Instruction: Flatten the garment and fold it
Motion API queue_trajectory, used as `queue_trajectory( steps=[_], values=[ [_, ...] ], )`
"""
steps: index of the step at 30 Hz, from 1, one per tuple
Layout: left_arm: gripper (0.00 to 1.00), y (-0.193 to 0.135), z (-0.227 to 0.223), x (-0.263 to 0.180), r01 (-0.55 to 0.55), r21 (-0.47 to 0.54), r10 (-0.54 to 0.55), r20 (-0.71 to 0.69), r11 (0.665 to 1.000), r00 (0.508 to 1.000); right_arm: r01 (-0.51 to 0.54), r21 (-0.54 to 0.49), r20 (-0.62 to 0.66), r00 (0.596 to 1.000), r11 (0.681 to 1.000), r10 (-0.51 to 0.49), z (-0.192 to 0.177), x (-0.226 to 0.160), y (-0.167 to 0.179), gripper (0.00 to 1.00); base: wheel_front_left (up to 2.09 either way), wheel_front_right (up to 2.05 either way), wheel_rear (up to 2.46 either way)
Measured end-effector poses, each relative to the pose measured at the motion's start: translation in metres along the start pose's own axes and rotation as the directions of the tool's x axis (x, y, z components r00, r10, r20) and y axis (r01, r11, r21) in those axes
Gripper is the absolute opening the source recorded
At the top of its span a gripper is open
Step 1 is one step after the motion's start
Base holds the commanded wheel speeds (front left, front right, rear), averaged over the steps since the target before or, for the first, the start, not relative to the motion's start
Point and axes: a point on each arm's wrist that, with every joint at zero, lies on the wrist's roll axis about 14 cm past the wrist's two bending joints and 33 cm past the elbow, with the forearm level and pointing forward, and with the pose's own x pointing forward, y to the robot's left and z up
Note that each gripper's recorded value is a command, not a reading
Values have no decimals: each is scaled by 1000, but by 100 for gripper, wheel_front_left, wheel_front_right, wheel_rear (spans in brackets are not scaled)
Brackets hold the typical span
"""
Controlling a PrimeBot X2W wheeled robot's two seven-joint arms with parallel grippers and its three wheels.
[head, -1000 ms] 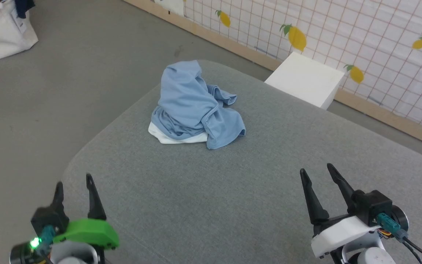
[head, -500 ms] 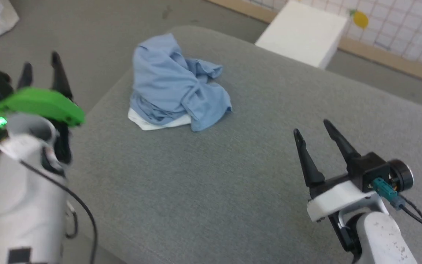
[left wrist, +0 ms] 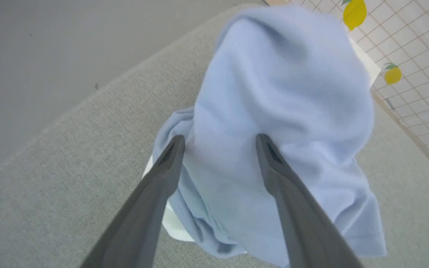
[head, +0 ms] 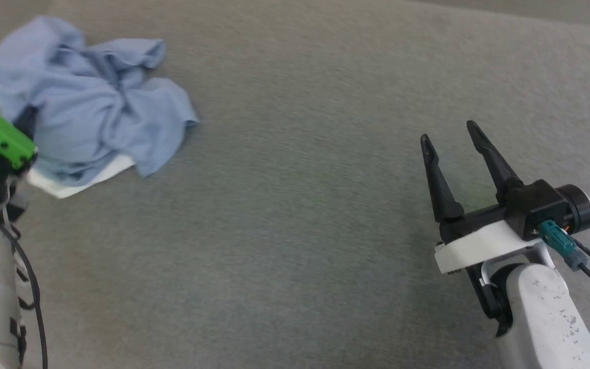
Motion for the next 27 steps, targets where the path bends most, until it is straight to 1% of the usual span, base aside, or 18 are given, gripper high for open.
queue_trajectory(
  steps=[2, 5, 9, 10, 11, 12, 14, 16, 17, 18, 20, 22, 23, 26, 27],
  values=[
    [100, -1, -37, 14, -15, -9, 14, -124, 1000, 992, 40, 3, -32, 999, 999, -40, -13, -7, -15, 100, 0, 0, 0],
    [100, -1, -89, 24, -43, -8, 38, -286, 999, 957, 90, 8, -69, 994, 996, -90, -28, -18, -33, 100, 0, 0, 0],
    [100, -7, -103, 31, -46, 20, 50, -353, 999, 934, 145, 6, -97, 985, 989, -144, -38, -31, -51, 100, 0, 0, 0],
    [45, -8, -103, 31, -42, 32, 50, -356, 999, 933, 153, 5, -97, 984, 988, -152, -38, -34, -53, 100, 0, 0, 0],
    [9, -9, -102, 29, -32, 42, 45, -352, 999, 935, 160, 6, -99, 982, 987, -158, -37, -36, -55, 100, 0, 0, 0],
    [0, -9, -100, 27, -24, 54, 41, -339, 998, 940, 163, 4, -98, 982, 987, -162, -36, -38, -55, 100, 0, 0, 0],
    [0, -10, -89, 25, -9, 91, 33, -265, 996, 964, 171, 8, -89, 982, 985, -169, -31, -43, -56, 100, 0, 0, 0],
    [0, -15, -74, 22, 13, 118, 6, -163, 993, 987, 180, 10, -78, 981, 984, -178, -25, -48, -56, 100, 0, 0, 0],
    [0, -19, -61, 19, 23, 139, -11, -88, 990, 996, 186, 11, -70, 980, 983, -184, -20, -51, -57, 100, 0, 0, 0],
    [0, -24, -44, 15, 35, 163, -34, -9, 986, 999, 192, 12, -63, 980, 981, -191, -16, -55, -57, 100, 0, 0, 0],
    [0, -34, -8, 4, 47, 220, -80, 144, 974, 986, 204, 14, -61, 977, 979, -203, -12, -64, -57, 100, 0, 0, 0],
    [0, -46, 27, -14, 56, 274, -138, 288, 960, 948, 216, 15, -56, 975, 976, -215, -7, -74, -55, 100, 0, 0, 0],
    [0, -52, 45, -26, 59, 294, -167, 360, 954, 918, 223, 16, -51, 974, 975, -222, -4, -80, -55, 100, 0, 0, 0],
    [0, -81, 94, -68, 98, 344, -280, 529, 934, 801, 244, 11, -22, 970, 970, -244, 11, -95, -54, 100, 0, 0, 0],
    [0, -92, 109, -84, 115, 359, -317, 579, 926, 751, 249, 7, -9, 968, 968, -249, 17, -100, -53, 100, 0, 0, 0]
  ],
)
